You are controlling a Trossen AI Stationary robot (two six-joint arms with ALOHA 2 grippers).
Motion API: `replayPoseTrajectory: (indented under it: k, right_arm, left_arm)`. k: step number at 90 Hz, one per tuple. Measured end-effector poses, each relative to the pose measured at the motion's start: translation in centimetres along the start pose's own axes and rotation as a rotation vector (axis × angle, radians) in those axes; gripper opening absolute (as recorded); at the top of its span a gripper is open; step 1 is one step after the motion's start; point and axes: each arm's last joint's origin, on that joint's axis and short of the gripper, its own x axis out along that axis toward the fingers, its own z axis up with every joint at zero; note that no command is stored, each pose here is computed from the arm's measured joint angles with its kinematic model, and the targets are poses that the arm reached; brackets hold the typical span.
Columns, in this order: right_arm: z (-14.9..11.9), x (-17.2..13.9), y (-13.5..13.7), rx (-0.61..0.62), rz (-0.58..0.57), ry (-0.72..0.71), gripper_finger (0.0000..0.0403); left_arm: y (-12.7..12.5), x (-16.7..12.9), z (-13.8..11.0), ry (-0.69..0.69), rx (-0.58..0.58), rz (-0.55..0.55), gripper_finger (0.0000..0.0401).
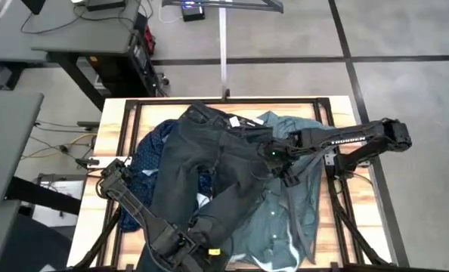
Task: Hang clothes
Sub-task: Hang the black pants on the rack
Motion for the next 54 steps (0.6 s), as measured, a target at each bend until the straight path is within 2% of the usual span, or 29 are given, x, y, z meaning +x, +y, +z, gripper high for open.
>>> replayPoseTrajectory:
  k: [12,19,35,54]
  right_arm:
    - [1.4,-1.9,0.0,0.141,-0.002,-0.038,0.0237]
    - [2.5,-3.4,0.1,0.166,0.014,-0.089,0.0251]
    - [4.5,-4.9,0.7,0.065,0.016,-0.224,0.0255]
    - [5.8,-2.6,2.1,-0.073,0.028,-0.287,0.0255]
  left_arm:
    - [0.0,0.0,0.0,0.007,0.046,0.004,0.0000]
    - [0.2,-0.2,0.0,0.019,0.066,0.021,0.0000]
    - [1.0,-2.0,-0.3,0.025,0.083,0.042,0.0000]
    - [2.2,-4.6,-0.7,0.027,0.072,0.062,0.0000]
